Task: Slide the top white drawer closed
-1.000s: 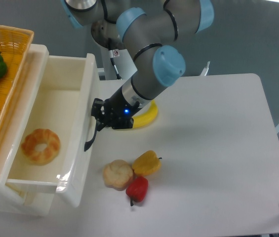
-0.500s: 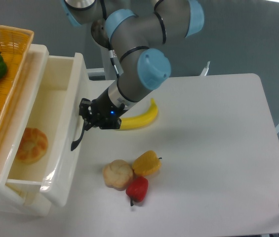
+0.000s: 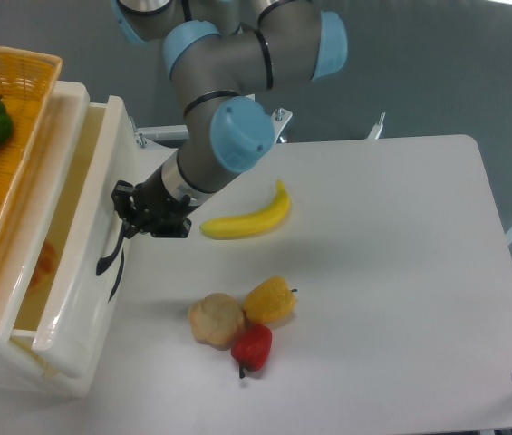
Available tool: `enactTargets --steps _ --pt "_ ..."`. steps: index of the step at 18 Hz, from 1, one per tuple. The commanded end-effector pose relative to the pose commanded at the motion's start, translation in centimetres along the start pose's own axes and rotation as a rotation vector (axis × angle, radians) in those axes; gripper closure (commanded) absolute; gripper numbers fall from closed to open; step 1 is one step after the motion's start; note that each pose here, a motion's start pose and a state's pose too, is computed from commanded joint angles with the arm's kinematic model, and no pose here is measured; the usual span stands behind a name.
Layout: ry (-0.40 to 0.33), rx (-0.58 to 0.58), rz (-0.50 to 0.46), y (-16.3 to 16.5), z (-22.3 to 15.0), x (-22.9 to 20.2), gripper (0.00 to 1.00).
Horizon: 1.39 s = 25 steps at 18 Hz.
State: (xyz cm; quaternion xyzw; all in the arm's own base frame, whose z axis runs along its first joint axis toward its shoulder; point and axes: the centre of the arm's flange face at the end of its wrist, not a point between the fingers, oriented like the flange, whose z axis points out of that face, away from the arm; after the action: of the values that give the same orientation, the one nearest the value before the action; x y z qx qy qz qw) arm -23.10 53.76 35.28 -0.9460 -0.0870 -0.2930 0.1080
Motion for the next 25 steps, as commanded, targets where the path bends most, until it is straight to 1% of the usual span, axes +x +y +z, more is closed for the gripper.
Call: enactTargets --steps 7,12,13,14,15,16,18,22,24,25 --pt "0.006 -0.021 0.010 -0.3 1.2 1.4 0.97" --pt "0.005 -0.021 0.010 -0.4 1.3 1.6 0.96" --pt "0.005 -0.021 0.013 -0.4 1.4 1.5 0.95" --pt "0.004 -0.020 0.015 -0.5 1.3 1.4 0.93" --pt "0.001 -0.013 0.012 -0.4 0.9 1.0 0.87" --pt "-0.012 0.003 0.014 -0.6 0.1 0.5 0.79" --pt "-0.040 0.041 0.003 -0.7 -1.9 -1.1 0.67" --pt "-0.086 0.125 -0.027 -0.5 -7.2 -4.5 0.60" --pt "-0.113 0.165 -0.013 0.2 -9.8 -6.9 0.50" --pt "-0.127 0.187 -0.011 0.9 -11.2 -8.5 0.39"
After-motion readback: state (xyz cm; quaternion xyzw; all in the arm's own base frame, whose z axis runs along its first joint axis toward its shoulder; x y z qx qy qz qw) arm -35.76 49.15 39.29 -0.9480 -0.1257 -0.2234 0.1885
